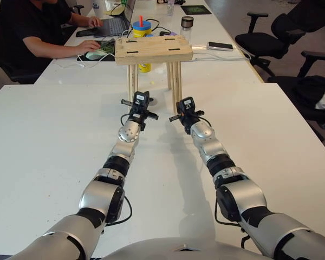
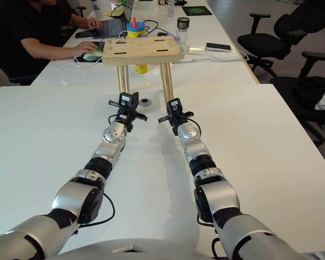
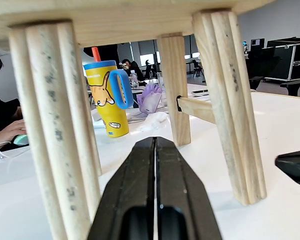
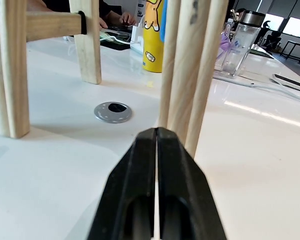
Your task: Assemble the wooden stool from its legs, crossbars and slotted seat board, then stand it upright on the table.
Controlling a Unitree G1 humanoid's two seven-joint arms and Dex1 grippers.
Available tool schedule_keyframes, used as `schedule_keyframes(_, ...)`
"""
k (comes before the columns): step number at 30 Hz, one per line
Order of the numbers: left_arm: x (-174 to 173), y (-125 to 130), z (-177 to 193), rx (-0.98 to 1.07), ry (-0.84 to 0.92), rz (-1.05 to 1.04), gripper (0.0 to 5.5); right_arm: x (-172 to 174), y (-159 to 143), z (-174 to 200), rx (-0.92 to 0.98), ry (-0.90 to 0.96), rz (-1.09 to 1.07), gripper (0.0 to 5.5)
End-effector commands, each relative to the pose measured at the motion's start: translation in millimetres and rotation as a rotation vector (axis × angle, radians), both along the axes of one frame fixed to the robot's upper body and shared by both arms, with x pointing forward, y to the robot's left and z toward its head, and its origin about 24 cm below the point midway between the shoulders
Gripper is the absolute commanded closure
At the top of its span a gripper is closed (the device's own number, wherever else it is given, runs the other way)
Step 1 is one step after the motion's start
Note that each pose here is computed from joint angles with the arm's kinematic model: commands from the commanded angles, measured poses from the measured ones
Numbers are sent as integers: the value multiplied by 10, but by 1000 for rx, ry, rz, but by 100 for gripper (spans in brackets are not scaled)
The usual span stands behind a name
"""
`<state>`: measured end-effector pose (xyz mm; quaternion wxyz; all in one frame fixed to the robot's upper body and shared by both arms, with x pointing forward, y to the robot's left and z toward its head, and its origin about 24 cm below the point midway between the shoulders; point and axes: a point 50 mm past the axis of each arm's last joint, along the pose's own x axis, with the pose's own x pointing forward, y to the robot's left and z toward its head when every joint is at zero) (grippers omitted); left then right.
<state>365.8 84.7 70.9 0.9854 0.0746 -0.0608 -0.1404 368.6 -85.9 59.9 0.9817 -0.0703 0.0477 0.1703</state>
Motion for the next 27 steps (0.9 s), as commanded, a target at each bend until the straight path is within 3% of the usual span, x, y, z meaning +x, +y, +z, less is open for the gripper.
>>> schedule_keyframes(1,68,-18,58,17,1,-3,547,-14,129,8,25,1,42,550)
schedule_keyframes(21,272,162,201,200,19,140,547,-52,167,-24,27,-15,65,550)
schedule_keyframes(27,271,78,212,292,-10,120,547,-80,204,-58,26,-6,82,550)
